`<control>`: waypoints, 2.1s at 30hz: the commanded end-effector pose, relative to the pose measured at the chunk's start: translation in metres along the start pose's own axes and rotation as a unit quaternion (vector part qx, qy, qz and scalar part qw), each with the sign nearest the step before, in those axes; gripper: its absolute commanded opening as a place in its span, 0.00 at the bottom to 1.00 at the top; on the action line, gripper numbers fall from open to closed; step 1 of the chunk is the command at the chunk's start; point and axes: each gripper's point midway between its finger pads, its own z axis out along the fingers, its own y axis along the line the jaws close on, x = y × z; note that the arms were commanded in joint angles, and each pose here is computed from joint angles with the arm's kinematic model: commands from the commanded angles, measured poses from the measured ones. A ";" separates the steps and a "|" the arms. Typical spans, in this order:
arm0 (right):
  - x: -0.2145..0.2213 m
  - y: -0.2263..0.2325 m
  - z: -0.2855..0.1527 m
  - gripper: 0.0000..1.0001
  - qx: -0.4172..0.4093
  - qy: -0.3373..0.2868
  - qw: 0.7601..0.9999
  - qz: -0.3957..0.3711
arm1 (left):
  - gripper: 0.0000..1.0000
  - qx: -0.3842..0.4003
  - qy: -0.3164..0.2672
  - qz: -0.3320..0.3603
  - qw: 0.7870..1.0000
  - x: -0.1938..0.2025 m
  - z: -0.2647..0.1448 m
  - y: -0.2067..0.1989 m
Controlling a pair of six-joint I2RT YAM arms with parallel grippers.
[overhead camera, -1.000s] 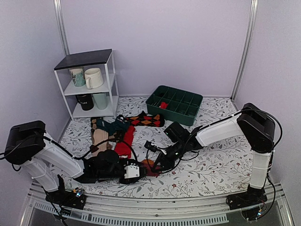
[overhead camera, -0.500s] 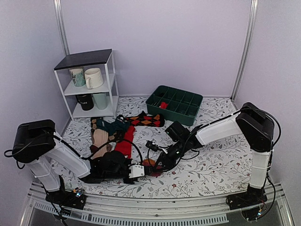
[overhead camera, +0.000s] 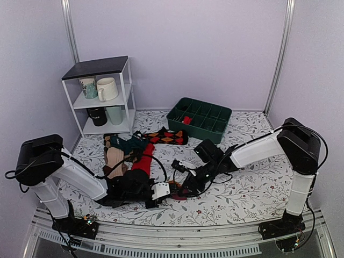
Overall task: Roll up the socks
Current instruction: Roll a pair of socks at the center of the board.
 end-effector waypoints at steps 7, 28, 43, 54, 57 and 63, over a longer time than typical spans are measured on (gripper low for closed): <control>-0.037 0.022 -0.077 0.61 0.131 -0.253 0.928 -0.238 | 0.00 0.126 0.118 -0.107 0.979 0.057 0.005 -0.053; 0.014 0.031 -0.028 0.68 0.094 -0.170 0.946 -0.260 | 0.00 0.148 0.137 -0.127 0.971 0.067 0.007 -0.059; 0.035 0.015 -0.004 0.56 0.107 -0.113 0.963 -0.219 | 0.00 0.152 0.142 -0.131 0.969 0.070 0.007 -0.061; 0.063 -0.006 0.015 0.23 0.118 -0.038 0.982 -0.145 | 0.20 0.114 0.107 -0.116 0.981 0.054 0.005 -0.045; 0.072 -0.007 0.022 0.22 0.104 -0.010 0.988 -0.118 | 0.40 0.061 0.046 -0.067 0.995 0.024 -0.006 -0.027; 0.083 -0.005 0.034 0.22 0.056 0.043 0.996 -0.059 | 0.54 0.001 -0.052 0.007 0.999 -0.014 -0.034 -0.009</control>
